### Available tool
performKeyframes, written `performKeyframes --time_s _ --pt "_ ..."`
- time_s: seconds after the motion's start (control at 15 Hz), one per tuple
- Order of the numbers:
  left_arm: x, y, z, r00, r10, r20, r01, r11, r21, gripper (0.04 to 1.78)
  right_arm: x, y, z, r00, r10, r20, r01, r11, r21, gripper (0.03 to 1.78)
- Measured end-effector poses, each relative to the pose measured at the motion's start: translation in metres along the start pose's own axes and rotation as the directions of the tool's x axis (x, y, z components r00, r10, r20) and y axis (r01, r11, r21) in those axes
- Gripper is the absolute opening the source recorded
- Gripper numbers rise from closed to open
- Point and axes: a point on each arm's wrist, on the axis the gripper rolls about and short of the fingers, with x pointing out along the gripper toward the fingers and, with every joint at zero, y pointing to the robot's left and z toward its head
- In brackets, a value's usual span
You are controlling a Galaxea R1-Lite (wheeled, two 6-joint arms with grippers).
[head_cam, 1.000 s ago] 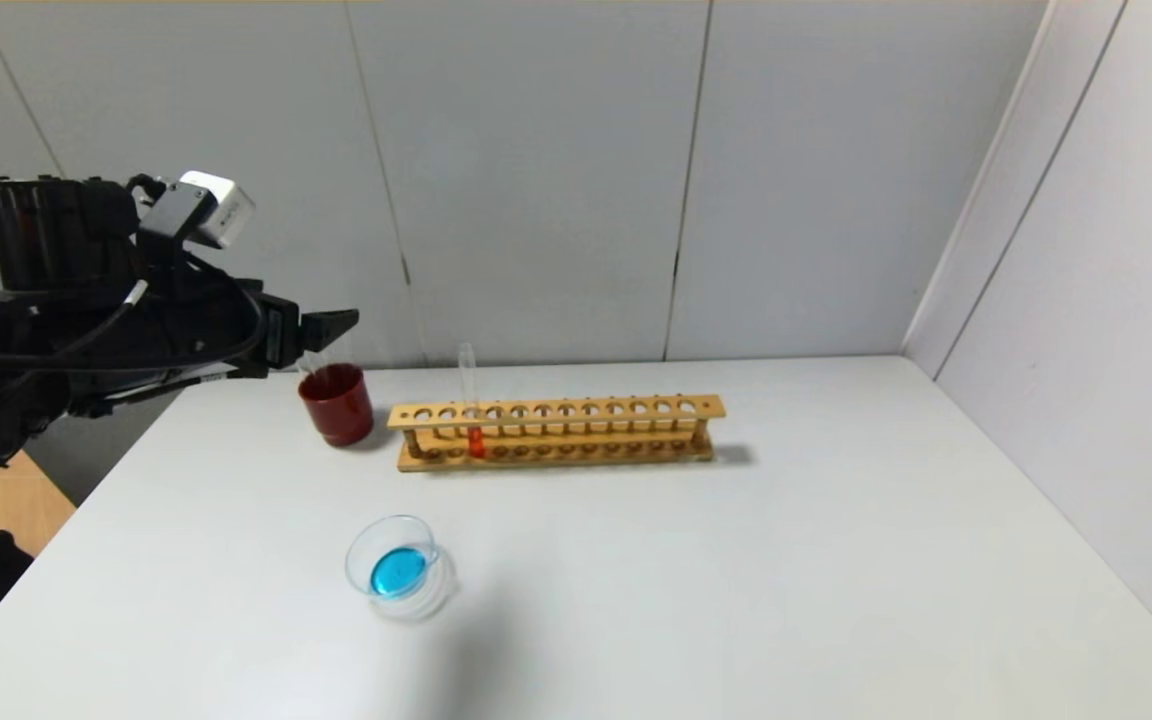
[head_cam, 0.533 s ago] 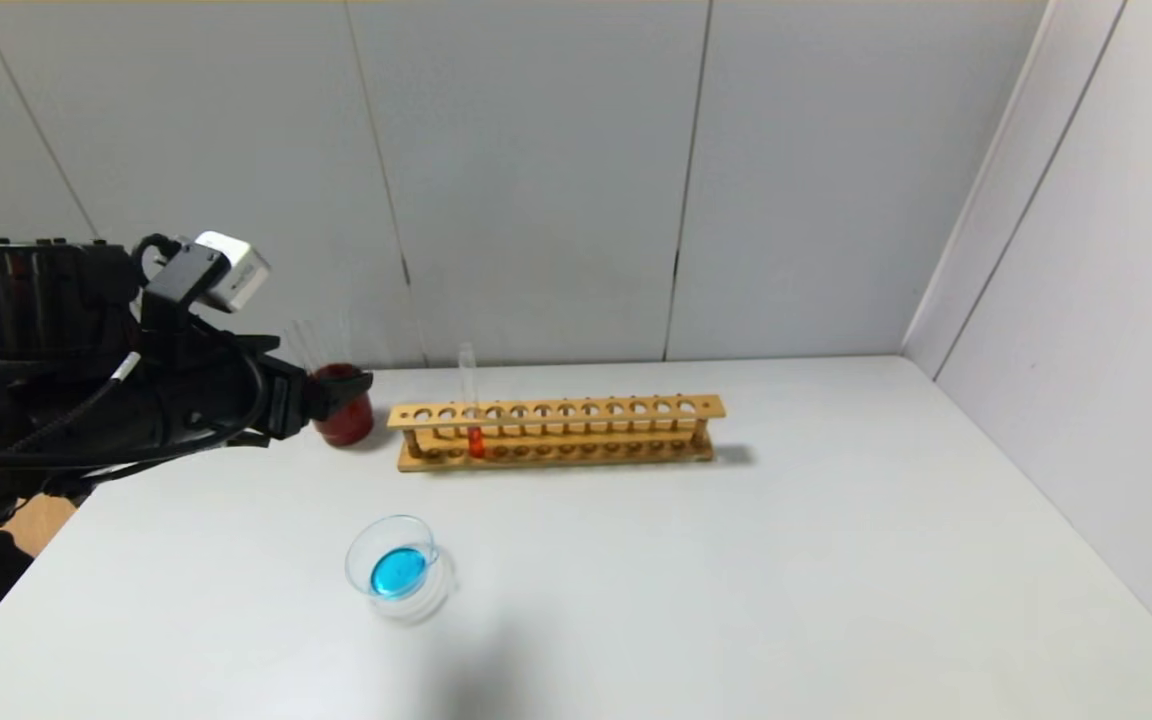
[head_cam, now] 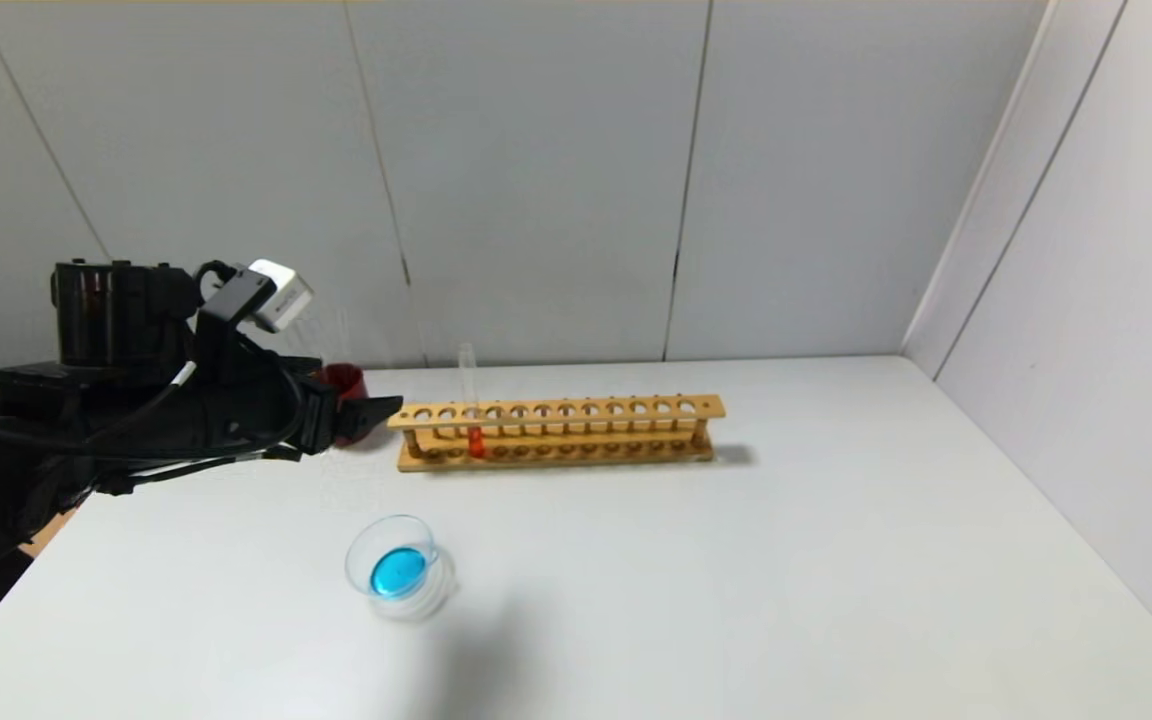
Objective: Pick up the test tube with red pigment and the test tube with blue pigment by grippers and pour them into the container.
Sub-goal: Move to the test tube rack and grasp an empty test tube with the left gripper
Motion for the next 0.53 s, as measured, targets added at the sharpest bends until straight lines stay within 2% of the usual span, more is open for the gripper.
performKeyframes --time_s 0.27,0.53 --pt "0.014 0.0 0.002 0.985 -0.169 0.029 0.17 0.986 -0.003 1.74 0.0 0.0 0.0 1.0 0.0 0.0 0.0 1.0 0.0 1.75" --pt "0.033 0.001 0.0 0.979 -0.203 0.014 0.203 0.979 -0.01 1.74 0.0 0.0 0.0 1.0 0.0 0.0 0.0 1.0 0.0 1.75"
